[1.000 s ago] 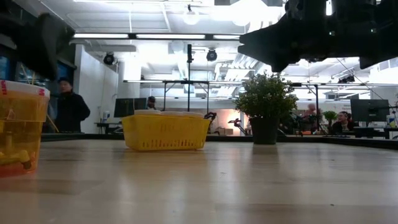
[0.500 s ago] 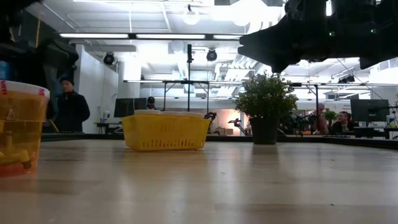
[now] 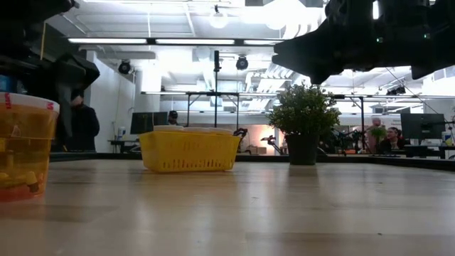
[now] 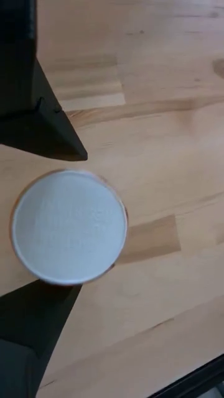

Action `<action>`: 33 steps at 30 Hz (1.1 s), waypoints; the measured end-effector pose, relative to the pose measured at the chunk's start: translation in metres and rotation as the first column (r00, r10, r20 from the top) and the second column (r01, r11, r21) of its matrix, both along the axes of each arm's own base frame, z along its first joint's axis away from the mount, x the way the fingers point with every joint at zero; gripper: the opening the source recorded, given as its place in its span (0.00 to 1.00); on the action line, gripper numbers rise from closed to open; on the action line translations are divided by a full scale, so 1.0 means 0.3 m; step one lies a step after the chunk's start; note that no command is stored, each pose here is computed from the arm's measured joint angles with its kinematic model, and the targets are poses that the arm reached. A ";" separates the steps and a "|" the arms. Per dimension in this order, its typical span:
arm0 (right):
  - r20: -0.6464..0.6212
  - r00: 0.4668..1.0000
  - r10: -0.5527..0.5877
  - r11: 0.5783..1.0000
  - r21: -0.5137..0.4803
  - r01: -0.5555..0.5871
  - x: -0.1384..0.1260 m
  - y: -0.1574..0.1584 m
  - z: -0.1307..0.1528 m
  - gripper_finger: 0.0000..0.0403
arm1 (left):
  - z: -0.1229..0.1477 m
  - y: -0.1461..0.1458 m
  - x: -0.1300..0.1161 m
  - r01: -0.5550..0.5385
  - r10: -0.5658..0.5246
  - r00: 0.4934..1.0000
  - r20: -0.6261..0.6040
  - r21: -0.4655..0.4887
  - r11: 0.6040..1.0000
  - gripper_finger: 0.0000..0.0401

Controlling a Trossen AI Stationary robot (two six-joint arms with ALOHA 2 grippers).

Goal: Pick and place pill bottles into a basket
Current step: Put the yellow pill bottle into the bin

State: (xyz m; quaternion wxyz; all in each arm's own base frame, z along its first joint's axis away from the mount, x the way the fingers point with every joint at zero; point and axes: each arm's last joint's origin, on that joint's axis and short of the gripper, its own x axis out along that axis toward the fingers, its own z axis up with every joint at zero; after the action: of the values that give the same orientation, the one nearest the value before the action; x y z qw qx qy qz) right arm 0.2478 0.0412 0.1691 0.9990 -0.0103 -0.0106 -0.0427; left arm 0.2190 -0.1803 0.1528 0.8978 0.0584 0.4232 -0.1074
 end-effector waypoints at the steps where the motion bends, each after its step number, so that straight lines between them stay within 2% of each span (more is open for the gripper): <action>1: -0.003 1.000 0.000 1.000 0.000 0.000 0.000 0.000 -0.001 0.49 | 0.000 0.000 -0.001 0.002 -0.002 1.000 -0.002 -0.001 1.000 0.82; 13: -0.011 1.000 0.000 1.000 -0.002 0.000 0.000 0.000 -0.003 0.49 | 0.003 -0.003 0.003 0.055 -0.055 0.998 0.019 0.033 0.998 0.63; 21: -0.010 1.000 0.000 1.000 0.008 0.000 0.000 0.000 -0.003 0.49 | 0.027 0.010 0.008 0.032 -0.040 0.995 0.087 0.099 0.995 0.65; 28: -0.007 1.000 0.000 1.000 0.008 0.000 0.000 0.000 -0.003 0.49 | 0.099 0.112 0.028 -0.077 0.067 0.992 0.109 0.089 0.993 0.62; 33: -0.006 1.000 -0.004 1.000 0.009 0.004 0.000 0.000 -0.003 0.49 | 0.175 0.209 0.036 -0.130 0.130 0.984 0.119 -0.002 0.991 0.64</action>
State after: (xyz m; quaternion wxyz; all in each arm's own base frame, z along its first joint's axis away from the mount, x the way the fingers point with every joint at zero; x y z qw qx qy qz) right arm 0.2478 0.0411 0.1683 0.9990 -0.0059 -0.0072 -0.0448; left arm 0.2297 -0.1176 0.2053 0.9263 0.0395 0.3721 -0.0438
